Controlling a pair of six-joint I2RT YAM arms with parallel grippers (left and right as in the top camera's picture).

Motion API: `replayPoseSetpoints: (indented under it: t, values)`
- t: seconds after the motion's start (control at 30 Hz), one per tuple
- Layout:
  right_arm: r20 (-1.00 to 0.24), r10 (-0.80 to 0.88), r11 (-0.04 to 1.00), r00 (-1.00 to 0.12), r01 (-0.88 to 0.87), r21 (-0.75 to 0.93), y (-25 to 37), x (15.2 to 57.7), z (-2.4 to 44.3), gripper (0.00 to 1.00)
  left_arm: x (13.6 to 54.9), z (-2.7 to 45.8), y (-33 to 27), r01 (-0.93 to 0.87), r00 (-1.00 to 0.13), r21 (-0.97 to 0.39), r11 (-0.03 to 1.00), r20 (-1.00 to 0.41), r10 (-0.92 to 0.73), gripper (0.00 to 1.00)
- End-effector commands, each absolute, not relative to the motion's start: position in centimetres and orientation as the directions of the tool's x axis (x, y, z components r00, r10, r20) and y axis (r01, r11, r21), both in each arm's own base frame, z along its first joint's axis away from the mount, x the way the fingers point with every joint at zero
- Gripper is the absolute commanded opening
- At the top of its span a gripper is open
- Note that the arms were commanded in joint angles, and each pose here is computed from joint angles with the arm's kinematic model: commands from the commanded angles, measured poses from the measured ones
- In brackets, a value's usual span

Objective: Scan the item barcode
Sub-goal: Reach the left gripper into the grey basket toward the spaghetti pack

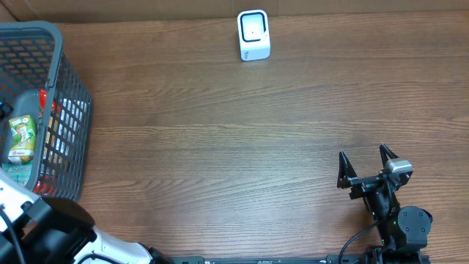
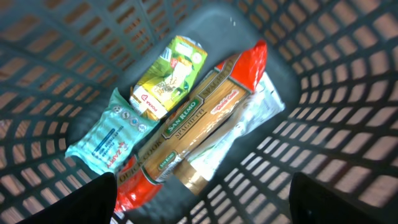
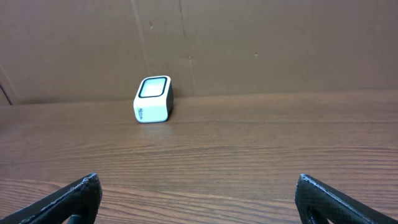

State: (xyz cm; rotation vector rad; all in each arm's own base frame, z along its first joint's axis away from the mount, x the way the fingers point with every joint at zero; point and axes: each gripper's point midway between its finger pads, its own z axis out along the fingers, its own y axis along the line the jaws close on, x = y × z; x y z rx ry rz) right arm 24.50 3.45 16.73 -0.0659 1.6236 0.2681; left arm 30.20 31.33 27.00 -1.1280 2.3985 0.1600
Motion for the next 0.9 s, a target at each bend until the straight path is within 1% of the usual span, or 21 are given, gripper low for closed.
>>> replayPoseSetpoints:
  t: [0.0, 0.07, 0.1, 0.2, 0.33, 0.53, 0.63, 0.73, 0.87]
  values:
    - [-0.991, 0.118, 0.972, -0.069, -0.198, 0.129, 3.3, 24.5, 16.5, 1.0, 31.4, 23.6, 31.5, -0.648, -0.673, -0.07, 0.758, -0.412, -0.614, 0.8]
    - [-0.991, 0.118, 0.972, -0.069, -0.198, 0.129, 3.3, 24.5, 16.5, 1.0, 31.8, 22.3, 31.6, -0.628, -0.699, -0.072, 0.775, -0.386, -0.602, 0.79]
    - [-0.991, 0.118, 0.972, -0.069, -0.198, 0.129, 3.3, 24.5, 16.5, 1.0, 31.8, 21.1, 32.0, -0.624, -0.715, -0.059, 0.779, -0.36, -0.599, 0.75]
    - [-0.991, 0.118, 0.972, -0.069, -0.198, 0.129, 3.3, 24.5, 16.5, 1.0, 31.3, 18.3, 32.8, -0.639, -0.733, -0.02, 0.769, -0.287, -0.617, 0.75]
    - [-0.991, 0.118, 0.972, -0.069, -0.198, 0.129, 3.3, 24.5, 16.5, 1.0, 31.8, 15.3, 32.7, -0.605, -0.77, -0.042, 0.795, -0.221, -0.598, 0.75]
    - [-0.991, 0.118, 0.972, -0.069, -0.198, 0.129, 3.3, 24.5, 16.5, 1.0, 33.5, 12.0, 31.9, -0.524, -0.831, -0.073, 0.848, -0.175, -0.528, 0.74]
    - [-0.991, 0.118, 0.972, -0.069, -0.198, 0.129, 3.3, 24.5, 16.5, 1.0, 34.4, 10.0, 31.5, -0.497, -0.853, -0.065, 0.865, -0.144, -0.501, 0.73]
    - [-0.991, 0.118, 0.972, -0.069, -0.198, 0.129, 3.3, 24.5, 16.5, 1.0, 35.3, 8.3, 31.2, -0.479, -0.867, -0.06, 0.876, -0.126, -0.483, 0.69]
    - [-0.991, 0.118, 0.972, -0.069, -0.198, 0.129, 3.3, 24.5, 16.5, 1.0, 36.1, 7.6, 31.4, -0.473, -0.871, -0.035, 0.88, -0.134, -0.473, 0.67]
